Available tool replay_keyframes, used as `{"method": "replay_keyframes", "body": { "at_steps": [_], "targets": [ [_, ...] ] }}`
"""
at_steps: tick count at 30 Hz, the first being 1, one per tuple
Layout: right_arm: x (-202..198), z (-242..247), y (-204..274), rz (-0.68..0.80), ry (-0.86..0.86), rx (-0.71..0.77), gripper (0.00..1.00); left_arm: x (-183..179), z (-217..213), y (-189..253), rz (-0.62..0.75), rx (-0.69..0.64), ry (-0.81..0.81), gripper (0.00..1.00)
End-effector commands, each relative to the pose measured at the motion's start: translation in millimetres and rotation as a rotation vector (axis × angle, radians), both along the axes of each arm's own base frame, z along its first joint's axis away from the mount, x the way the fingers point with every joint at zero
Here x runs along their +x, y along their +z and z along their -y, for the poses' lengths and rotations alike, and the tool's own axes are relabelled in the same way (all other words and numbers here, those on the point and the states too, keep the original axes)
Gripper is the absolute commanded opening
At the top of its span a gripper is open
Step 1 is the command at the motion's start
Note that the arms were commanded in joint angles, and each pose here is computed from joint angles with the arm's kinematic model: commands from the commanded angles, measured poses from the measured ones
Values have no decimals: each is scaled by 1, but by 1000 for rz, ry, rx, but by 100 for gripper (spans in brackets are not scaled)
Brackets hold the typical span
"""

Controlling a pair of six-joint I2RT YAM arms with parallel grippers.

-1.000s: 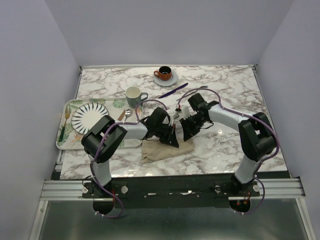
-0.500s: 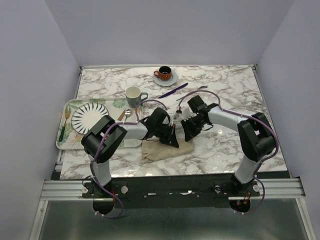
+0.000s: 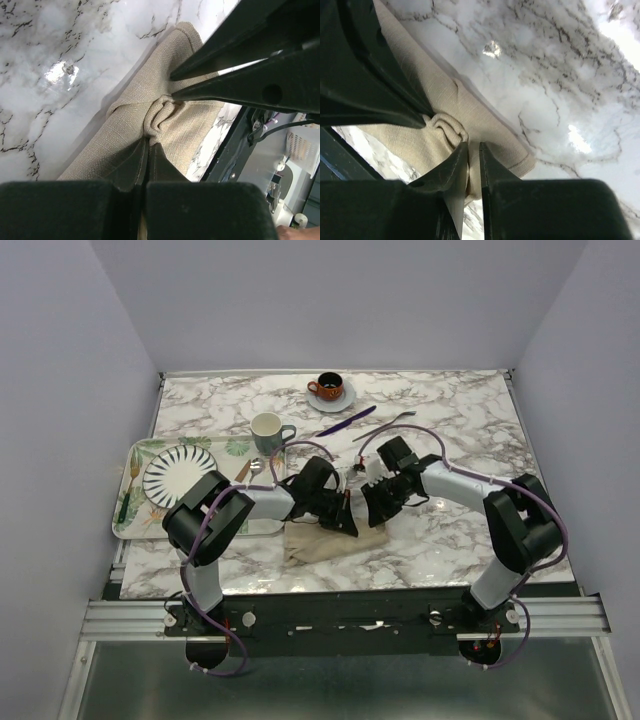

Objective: Fold the napkin into a case and place the utensils inside
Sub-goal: Stuff the smaller-rectangle-folded napkin into the folded napkin.

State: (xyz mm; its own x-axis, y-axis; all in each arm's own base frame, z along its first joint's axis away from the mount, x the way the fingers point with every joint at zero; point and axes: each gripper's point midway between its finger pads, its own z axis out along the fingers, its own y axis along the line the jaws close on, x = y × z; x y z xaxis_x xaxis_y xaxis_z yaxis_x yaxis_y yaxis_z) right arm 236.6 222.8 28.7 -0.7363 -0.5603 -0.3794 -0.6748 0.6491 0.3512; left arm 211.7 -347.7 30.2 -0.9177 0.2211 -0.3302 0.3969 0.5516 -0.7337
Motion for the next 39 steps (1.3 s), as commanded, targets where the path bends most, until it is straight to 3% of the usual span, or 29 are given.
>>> {"method": "replay_keyframes", "body": {
  "at_steps": [1,27,31,39],
  "targets": [
    [-8,-6,6,41,41,21,24,-8,-20,-32,-62,99,38,0],
    [-1,7,-25,108,18,-266,21,-6,-26,-35,-72,91,66,0],
    [1,6,-21,128,11,-268,1,-7,-27,-36,-77,94,69,0],
    [10,5,14,206,-26,-210,1,-6,-27,-37,-83,97,68,0]
  ]
}}
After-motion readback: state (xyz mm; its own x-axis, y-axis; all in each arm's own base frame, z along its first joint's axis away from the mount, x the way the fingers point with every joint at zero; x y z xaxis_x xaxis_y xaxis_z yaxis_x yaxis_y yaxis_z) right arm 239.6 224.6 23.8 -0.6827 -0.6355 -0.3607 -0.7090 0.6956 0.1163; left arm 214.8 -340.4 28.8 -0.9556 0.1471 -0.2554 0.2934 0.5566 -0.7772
